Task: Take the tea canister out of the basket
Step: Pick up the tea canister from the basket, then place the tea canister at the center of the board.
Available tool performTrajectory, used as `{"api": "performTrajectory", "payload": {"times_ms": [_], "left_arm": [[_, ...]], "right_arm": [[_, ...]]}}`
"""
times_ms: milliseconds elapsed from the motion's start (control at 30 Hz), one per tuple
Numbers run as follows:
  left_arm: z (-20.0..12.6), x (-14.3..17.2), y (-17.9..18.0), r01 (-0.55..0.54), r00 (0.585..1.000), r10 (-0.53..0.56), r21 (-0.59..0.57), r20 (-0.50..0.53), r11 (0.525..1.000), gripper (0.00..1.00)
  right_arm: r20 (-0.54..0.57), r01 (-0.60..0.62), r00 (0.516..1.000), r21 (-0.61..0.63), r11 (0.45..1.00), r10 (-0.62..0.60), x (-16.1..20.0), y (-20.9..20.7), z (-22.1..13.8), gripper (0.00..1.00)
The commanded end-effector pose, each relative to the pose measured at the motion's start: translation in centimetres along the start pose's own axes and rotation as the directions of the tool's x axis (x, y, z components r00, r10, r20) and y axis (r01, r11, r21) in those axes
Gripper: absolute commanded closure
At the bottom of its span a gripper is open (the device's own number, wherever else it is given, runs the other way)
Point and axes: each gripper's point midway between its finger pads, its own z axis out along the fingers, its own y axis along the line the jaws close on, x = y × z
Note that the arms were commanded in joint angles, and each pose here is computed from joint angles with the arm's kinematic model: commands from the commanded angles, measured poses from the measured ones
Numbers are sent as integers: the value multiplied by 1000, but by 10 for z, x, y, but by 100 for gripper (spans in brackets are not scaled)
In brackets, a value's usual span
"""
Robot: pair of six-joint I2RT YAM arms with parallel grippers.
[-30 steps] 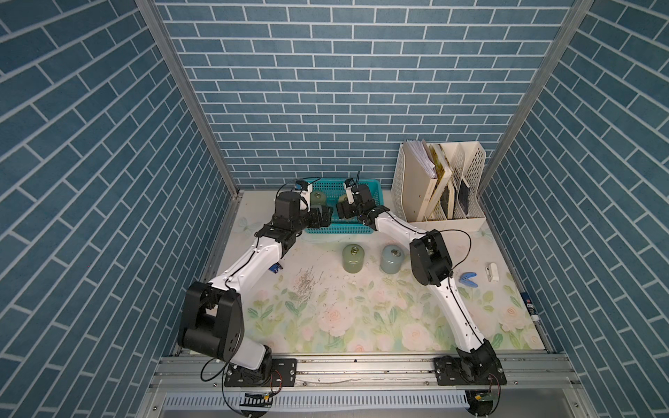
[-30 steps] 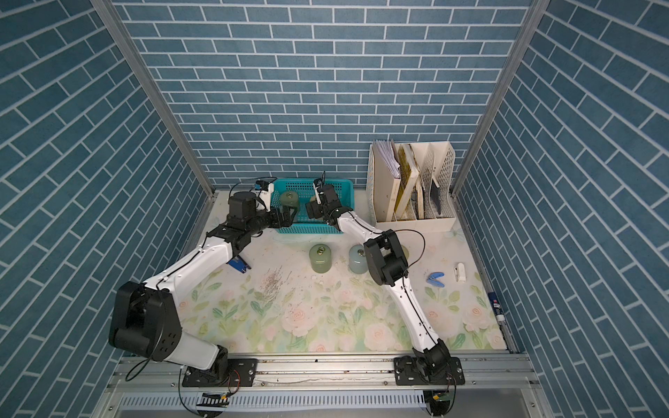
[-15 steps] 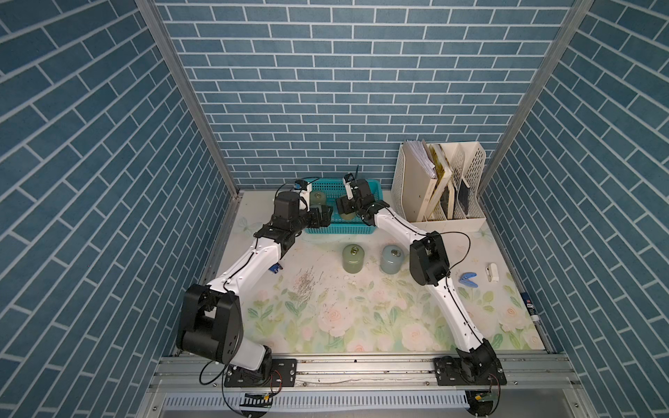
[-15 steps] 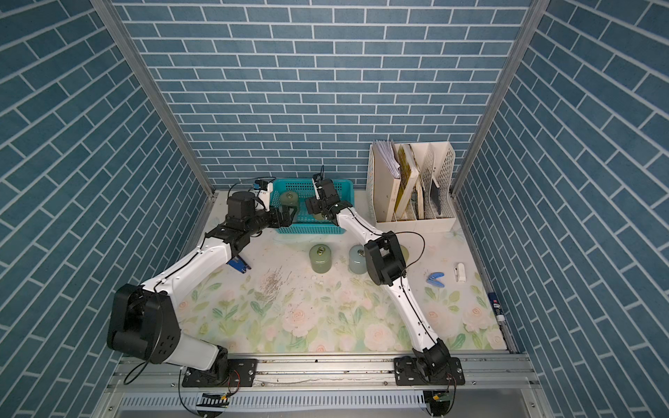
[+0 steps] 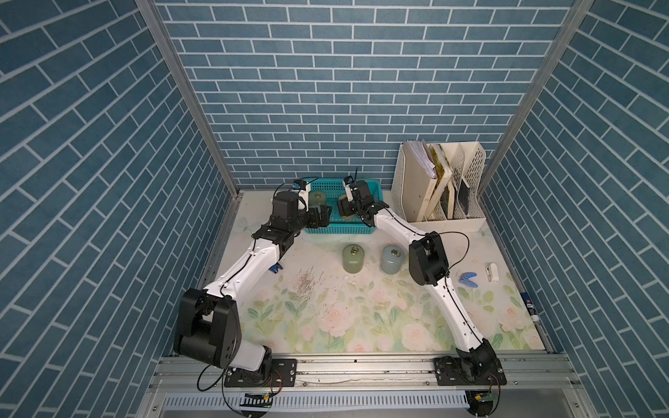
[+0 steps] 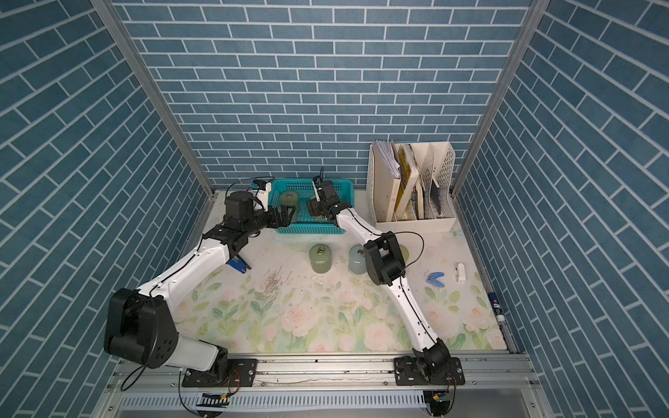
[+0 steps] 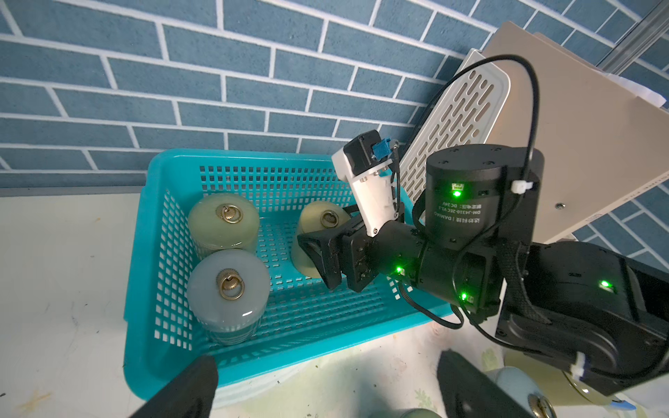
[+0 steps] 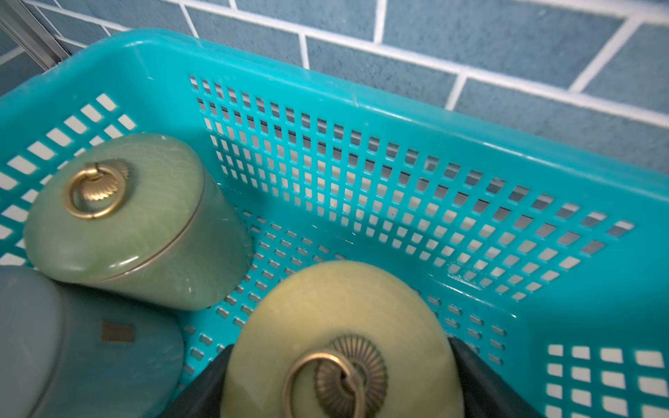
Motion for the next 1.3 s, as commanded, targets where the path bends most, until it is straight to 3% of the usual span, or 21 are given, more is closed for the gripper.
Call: {"api": "performTrajectory", "payload": {"times_ms": [0,67,100,167,200,467,700,867,1000,1167,1267], "left_arm": [[-7,-8,-4,-24,1000,24,-1,10,1000,0],[-9,-12,-6,-26,999,26,4,18,1000,0],[-10,-14,-7,-30,999,30,6,23,1000,0],[-12,-18,-10,-35,999,34,19,34,999,0],[-14,-20,-12,-36,999,35,24,39,999,0],[-32,-42,-31,-80,993,71,93,97,992,0],[-62,-54,-43,-116,984,98,119,148,986,0],[-72,-36,-61,-147,983,121,197,139,969,0],[-82,-8,-104,-239,966,189,338,175,910,0],[-88,26,-155,-298,954,248,487,167,821,0],[-90,43,-166,-306,952,260,515,161,801,0]], "right_arm": [[46,7,999,-50,999,-5,-27,11,-15,37],[81,13,997,-74,997,-7,-46,16,-29,49],[95,20,995,-83,996,-12,-54,18,-36,59],[127,33,992,-88,996,-22,-72,20,-51,95],[144,42,989,-88,995,-29,-81,22,-59,100],[275,113,958,-92,989,-84,-142,36,-133,100],[337,200,930,-129,971,-147,-148,64,-214,100],[361,219,920,-157,963,-150,-111,72,-283,100],[318,222,931,-95,970,-182,-55,61,-328,100],[198,112,974,-4,994,-109,30,22,-365,100],[153,-14,988,86,996,0,76,-6,-386,100]]}}
